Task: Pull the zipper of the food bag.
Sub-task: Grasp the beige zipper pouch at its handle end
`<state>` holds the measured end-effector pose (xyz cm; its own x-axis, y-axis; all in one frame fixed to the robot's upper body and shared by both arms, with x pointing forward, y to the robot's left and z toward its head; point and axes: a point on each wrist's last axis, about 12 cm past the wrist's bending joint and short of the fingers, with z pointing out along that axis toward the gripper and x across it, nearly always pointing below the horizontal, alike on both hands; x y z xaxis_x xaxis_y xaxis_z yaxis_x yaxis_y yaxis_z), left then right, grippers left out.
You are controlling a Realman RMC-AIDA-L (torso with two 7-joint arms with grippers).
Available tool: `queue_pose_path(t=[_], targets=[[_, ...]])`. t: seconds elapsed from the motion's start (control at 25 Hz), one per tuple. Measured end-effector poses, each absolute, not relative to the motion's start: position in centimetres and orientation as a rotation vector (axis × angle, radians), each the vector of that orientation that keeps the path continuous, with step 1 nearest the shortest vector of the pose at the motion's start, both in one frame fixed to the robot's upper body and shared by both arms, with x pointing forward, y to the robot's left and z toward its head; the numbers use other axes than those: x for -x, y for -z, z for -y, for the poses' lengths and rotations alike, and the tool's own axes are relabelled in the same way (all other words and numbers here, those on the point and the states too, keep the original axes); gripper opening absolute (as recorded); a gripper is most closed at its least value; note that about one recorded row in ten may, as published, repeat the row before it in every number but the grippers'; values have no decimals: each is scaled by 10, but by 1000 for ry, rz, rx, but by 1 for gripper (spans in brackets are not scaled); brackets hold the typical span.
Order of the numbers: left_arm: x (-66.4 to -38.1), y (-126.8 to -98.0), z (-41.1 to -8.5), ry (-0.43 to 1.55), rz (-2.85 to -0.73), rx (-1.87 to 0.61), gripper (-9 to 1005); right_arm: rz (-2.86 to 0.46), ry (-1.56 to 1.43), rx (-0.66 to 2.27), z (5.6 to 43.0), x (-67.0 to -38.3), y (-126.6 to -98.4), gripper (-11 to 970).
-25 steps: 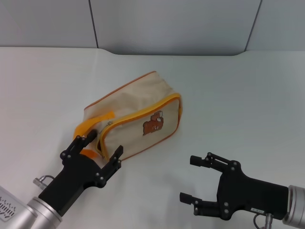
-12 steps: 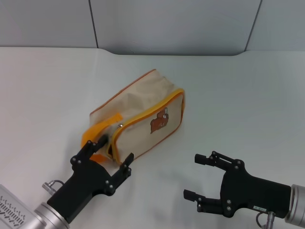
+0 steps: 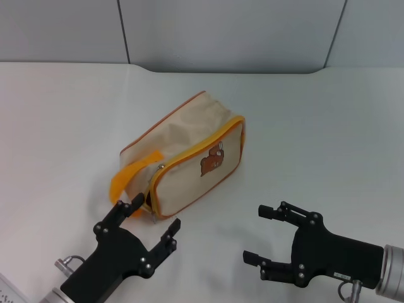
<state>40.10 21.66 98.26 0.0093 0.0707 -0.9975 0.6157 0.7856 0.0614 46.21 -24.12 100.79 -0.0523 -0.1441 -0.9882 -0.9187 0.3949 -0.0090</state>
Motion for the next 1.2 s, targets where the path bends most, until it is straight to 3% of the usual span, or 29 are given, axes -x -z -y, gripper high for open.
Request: queue_pose_path(t=[1.2], targets=[[-466, -994, -192, 449, -1538, -684, 710, -1510, -836, 995, 241, -463, -1007, 838]])
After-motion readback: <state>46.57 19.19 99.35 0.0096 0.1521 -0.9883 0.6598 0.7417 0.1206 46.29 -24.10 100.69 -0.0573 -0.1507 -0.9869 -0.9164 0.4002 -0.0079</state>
